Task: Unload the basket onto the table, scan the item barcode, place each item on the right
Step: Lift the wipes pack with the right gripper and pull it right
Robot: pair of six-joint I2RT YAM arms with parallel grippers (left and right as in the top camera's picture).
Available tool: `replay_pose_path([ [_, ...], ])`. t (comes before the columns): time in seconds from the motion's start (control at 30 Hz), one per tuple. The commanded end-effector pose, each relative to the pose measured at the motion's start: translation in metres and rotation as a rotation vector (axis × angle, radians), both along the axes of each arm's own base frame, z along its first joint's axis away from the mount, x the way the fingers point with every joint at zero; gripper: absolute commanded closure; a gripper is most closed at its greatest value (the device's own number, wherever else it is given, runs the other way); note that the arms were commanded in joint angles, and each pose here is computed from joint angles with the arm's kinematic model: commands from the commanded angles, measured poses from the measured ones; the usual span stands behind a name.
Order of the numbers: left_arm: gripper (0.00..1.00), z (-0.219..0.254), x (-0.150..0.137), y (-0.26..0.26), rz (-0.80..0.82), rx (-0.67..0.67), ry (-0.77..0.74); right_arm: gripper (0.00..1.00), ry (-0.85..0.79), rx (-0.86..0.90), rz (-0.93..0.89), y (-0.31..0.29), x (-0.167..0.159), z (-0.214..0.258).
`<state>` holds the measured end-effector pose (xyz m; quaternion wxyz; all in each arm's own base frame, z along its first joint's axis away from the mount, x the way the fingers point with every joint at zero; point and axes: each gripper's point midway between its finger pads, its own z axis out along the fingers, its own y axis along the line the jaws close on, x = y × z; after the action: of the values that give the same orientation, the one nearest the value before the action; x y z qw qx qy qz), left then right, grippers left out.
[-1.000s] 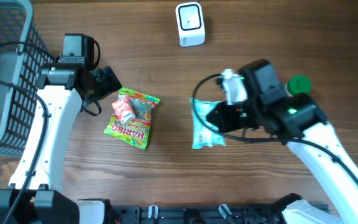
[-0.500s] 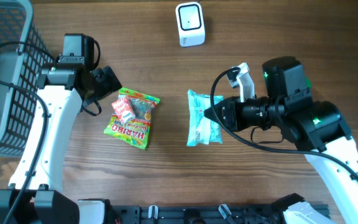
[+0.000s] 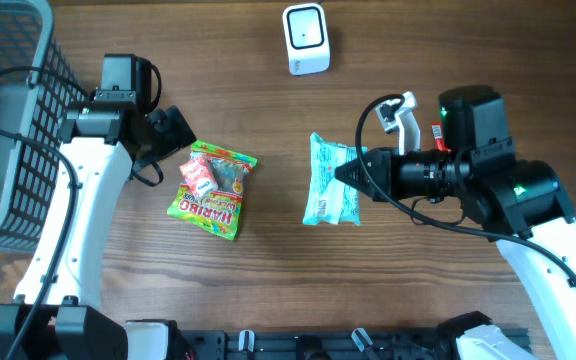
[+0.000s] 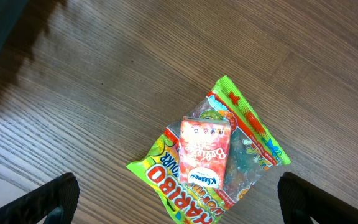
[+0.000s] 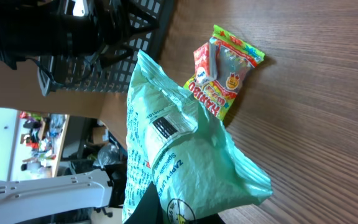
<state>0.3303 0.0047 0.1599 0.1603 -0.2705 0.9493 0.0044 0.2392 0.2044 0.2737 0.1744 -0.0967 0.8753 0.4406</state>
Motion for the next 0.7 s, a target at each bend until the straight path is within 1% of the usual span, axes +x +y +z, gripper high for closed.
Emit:
replay_pose_path([
  [0.0, 0.00, -0.001, 0.001, 0.003, -0.004, 0.009, 0.004, 0.96, -0.007, 0.033, 0.017, 0.002, -0.005, 0.009],
  [0.13, 0.00, -0.001, 0.001, 0.003, -0.004, 0.009, 0.004, 0.95, -0.011, 0.016, 0.003, 0.000, -0.003, 0.007],
  [0.27, 0.00, -0.001, 0.001, 0.003, -0.004, 0.009, 0.004, 0.96, -0.043, -0.094, -0.084, -0.015, 0.012, -0.007],
  [0.33, 0.00, -0.001, 0.001, 0.003, -0.004, 0.009, 0.004, 0.96, -0.083, -0.200, -0.141, -0.031, 0.022, -0.018],
  [0.37, 0.00, -0.001, 0.001, 0.003, -0.004, 0.009, 0.004, 0.96, -0.109, -0.285, -0.192, -0.044, 0.030, -0.027],
  [0.47, 0.00, -0.001, 0.001, 0.003, -0.004, 0.009, 0.004, 0.96, -0.129, -0.492, -0.352, -0.083, 0.047, -0.051],
  [0.57, 0.00, -0.001, 0.001, 0.003, -0.004, 0.009, 0.004, 0.96, -0.125, -0.655, -0.443, -0.114, 0.053, -0.072],
  [0.6, 0.00, -0.001, 0.001, 0.003, -0.004, 0.009, 0.004, 0.96, -0.101, -0.699, -0.445, -0.120, 0.051, -0.082],
  [0.67, 0.00, -0.001, 0.001, 0.003, -0.004, 0.009, 0.004, 0.96, -0.089, -0.705, -0.440, -0.120, 0.050, -0.085],
])
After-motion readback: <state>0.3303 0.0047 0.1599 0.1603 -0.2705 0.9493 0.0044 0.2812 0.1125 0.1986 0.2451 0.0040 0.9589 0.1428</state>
